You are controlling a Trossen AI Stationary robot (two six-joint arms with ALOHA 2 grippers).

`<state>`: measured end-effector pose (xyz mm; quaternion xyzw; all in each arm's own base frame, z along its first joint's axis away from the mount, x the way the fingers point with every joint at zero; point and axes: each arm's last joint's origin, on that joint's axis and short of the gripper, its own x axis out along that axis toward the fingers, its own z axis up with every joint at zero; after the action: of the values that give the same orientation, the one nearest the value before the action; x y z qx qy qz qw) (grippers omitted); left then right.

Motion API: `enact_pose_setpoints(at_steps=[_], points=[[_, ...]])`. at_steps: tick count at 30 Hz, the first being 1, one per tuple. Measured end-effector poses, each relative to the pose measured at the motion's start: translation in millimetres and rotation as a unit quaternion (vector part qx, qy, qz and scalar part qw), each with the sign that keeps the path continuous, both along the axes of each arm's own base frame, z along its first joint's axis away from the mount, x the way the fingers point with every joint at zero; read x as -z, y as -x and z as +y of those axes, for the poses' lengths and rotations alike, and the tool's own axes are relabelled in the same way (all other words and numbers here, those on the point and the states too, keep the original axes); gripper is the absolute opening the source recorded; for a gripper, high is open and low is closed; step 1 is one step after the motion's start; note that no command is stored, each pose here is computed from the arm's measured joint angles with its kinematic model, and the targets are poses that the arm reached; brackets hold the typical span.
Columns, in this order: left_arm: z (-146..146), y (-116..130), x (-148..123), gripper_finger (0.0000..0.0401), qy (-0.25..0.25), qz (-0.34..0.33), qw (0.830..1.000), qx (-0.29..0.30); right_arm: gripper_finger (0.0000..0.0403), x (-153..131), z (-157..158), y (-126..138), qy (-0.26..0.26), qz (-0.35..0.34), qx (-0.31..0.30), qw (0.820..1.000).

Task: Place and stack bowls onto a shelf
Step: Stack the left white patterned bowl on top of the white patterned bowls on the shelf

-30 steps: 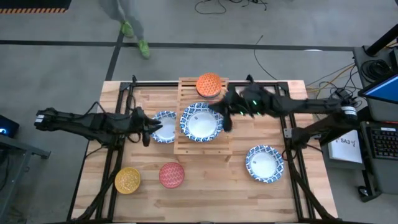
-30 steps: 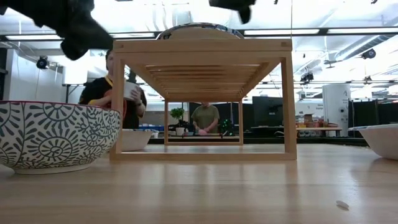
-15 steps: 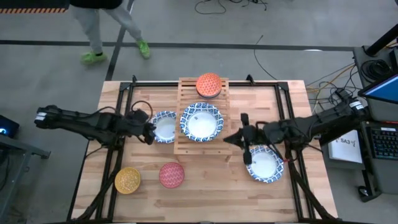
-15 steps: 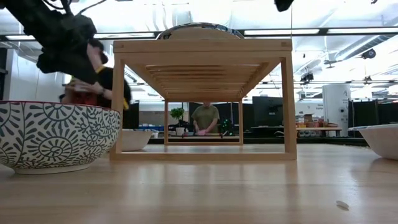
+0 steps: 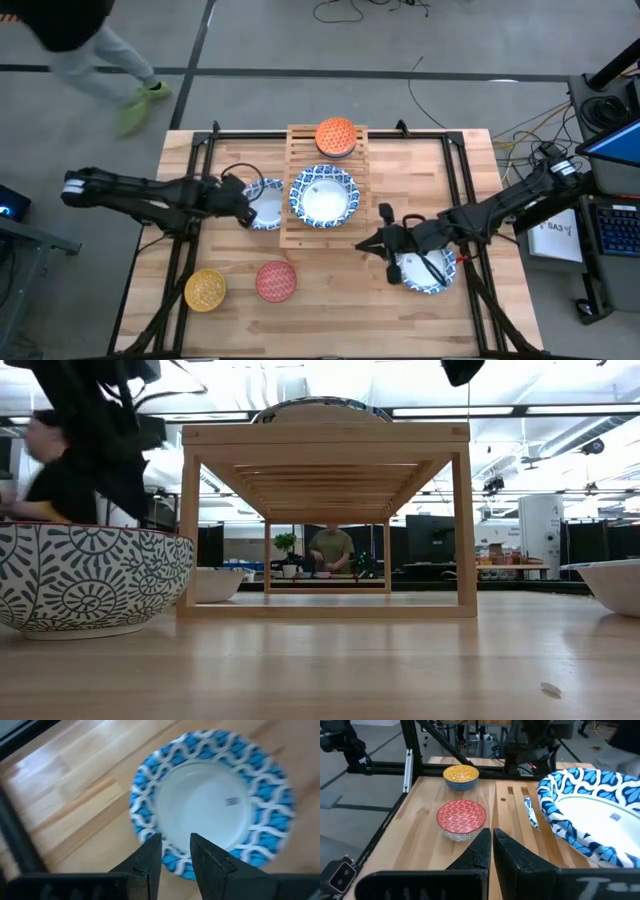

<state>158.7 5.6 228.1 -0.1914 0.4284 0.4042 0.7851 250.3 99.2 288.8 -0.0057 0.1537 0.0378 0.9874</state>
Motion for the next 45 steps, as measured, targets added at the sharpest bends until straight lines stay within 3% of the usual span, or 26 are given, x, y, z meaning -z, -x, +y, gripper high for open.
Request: enact_pose_setpoints(at_steps=[7, 11, 15, 21, 26, 41, 45], points=[[21, -6, 13, 0.0152, -0.010, 0.063, 0.998, -0.020, 0.0009, 4, 1, -3, 0.003, 0.006, 0.000, 1.000], [38, -12, 20, 0.0170, 0.001, 0.082, 0.996, -0.017, 0.0009, 4, 1, -3, 0.003, 0.006, 0.000, 1.000], [57, -19, 25, 0.0168, 0.023, 0.078, 0.997, 0.005, 0.0009, 4, 1, -3, 0.004, 0.007, -0.001, 1.000], [83, -15, 34, 0.0162, 0.036, 0.109, 0.993, -0.017, 0.0009, 4, 2, -3, 0.000, 0.008, -0.002, 1.000], [97, -14, 41, 0.0161, 0.065, 0.116, 0.991, -0.004, 0.0009, 4, 4, -2, 0.000, 0.009, -0.005, 1.000], [105, -23, 66, 0.0161, 0.118, 0.149, 0.981, 0.024, 0.0009, 5, 4, -2, -0.002, 0.012, -0.004, 1.000], [106, -24, 71, 0.0145, 0.125, 0.158, 0.979, 0.029, 0.0009, 5, 4, -2, -0.002, 0.012, -0.004, 1.000]])
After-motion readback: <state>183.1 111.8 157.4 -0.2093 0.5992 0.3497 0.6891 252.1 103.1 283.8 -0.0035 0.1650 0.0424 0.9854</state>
